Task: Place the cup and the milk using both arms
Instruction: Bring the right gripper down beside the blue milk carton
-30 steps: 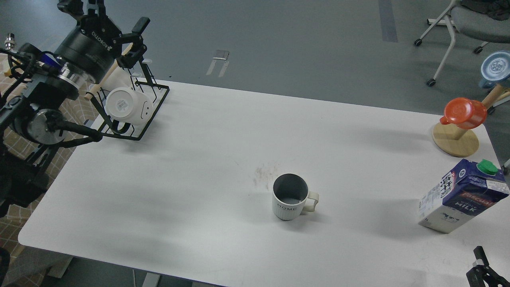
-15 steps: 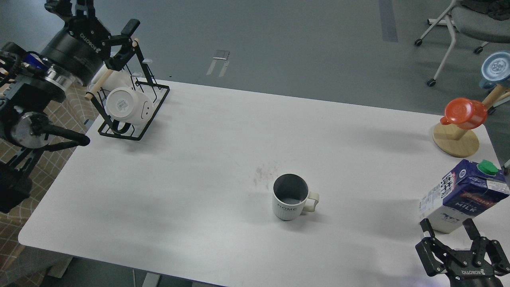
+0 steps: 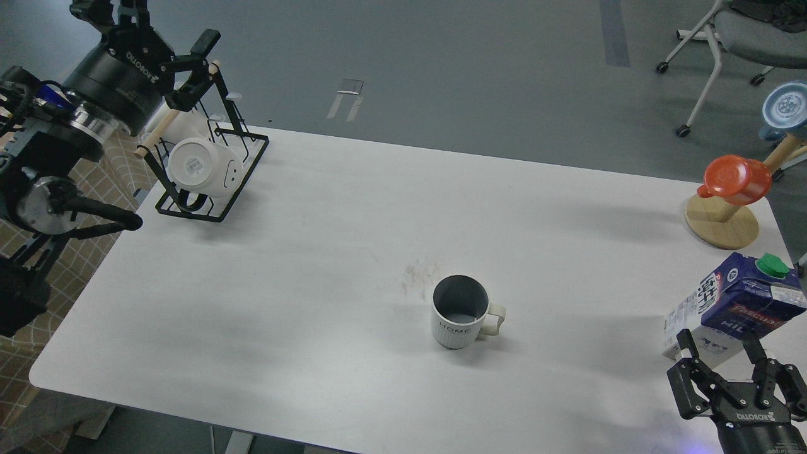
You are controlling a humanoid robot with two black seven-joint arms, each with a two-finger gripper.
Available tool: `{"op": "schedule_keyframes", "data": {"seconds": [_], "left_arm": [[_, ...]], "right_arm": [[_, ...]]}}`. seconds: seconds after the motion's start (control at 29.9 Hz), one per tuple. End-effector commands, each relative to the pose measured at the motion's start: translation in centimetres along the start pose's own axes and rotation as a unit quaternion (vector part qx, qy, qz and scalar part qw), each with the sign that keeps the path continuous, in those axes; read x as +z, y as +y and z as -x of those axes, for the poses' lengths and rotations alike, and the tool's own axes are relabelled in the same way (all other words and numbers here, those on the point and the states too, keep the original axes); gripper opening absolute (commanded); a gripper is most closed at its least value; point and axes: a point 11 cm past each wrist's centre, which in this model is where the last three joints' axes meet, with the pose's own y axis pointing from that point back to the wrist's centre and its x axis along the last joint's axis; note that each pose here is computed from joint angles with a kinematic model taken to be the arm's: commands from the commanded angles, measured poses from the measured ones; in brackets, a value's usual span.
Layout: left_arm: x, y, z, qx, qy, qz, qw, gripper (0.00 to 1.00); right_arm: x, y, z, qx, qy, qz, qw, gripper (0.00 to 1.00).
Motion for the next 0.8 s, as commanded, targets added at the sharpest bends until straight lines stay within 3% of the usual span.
{"op": "schedule_keyframes", "data": {"seconds": [0.0, 0.47, 0.53, 0.63, 0.77], "left_arm": [[0.0, -0.1, 0.1, 0.0, 0.002, 0.003, 1.0, 0.98], [0.5, 0.1, -0.6, 0.013, -0.008, 0.004, 1.0, 0.98], [0.6, 0.1, -0.6, 0.013, -0.009, 0.004, 1.0, 0.98], [0.5, 0.1, -0.6, 0.013, -0.008, 0.003, 1.0, 0.98], [0.7, 0.1, -0.7, 0.014, -0.009, 0.006, 1.0, 0.98]], "right_arm": [[-0.6, 0.4, -0.2, 0.008, 0.02, -0.01, 1.0, 0.71], [-3.0, 0.2, 1.0, -0.009, 0.035, -0.043, 0.998, 0.7], [-3.1, -0.1, 1.1, -0.013, 0.035, -0.043, 0.998, 0.73], [-3.0, -0.4, 1.2, -0.017, 0.037, -0.042, 0.998, 0.86], [-2.9, -0.7, 1.4, -0.021, 0.037, -0.04, 0.998, 0.91]]}}
